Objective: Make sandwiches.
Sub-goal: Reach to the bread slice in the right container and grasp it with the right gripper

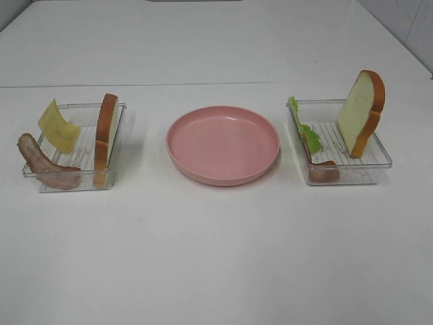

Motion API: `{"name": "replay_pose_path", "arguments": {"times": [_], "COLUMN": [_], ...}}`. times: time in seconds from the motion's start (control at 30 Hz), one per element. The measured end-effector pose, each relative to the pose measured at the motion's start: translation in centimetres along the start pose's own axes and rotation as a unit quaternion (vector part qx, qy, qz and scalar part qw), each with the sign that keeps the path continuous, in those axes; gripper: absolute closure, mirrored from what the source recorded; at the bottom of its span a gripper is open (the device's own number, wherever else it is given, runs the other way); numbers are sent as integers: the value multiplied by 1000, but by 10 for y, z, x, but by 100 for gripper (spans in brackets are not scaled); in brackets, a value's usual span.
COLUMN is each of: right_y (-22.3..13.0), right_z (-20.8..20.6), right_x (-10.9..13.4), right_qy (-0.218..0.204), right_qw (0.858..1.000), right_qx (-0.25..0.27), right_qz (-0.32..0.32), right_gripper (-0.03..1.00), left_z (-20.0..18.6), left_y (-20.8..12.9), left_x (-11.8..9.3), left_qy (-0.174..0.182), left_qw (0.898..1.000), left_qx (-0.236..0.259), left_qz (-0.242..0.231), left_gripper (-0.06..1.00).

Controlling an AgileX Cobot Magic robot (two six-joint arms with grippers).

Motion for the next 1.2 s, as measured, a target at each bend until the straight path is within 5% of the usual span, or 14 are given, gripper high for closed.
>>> {"name": "replay_pose_path", "arguments": {"times": [0.93,1.03,1.1,1.2], "right_y": [0,5,22,28], "right_z": [0,6,30,36], "right_x": [1,2,8,11], "right_qy": [2,-6,-23,-23], "right_qw": [1000,1000,994,993], "right_qx": [3,30,102,113], "right_qz": [1,1,10,18], "right_gripper": [1,1,1,1], "left_z": [0,0,0,0], "left_y": [0,0,0,0], "left_x": [0,0,0,0], "left_qy": [0,0,0,0], "left_qw": [1000,1000,1000,1000], "left_qx": [0,0,0,0], "left_qz": [4,4,4,4], "left_gripper": [-3,-3,-3,-3]}}
Point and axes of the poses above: a point on each arm's last joint axis where the gripper is mounted, z pointing out along that axis toward the gripper, x along the wrist's bending axis when the last joint is at zero, y = z × x, the point moved 3 cm from there along z, pointing out along that axis toward the gripper, and after that the axes turned 14 degrees about z, right-handed, at the moved point
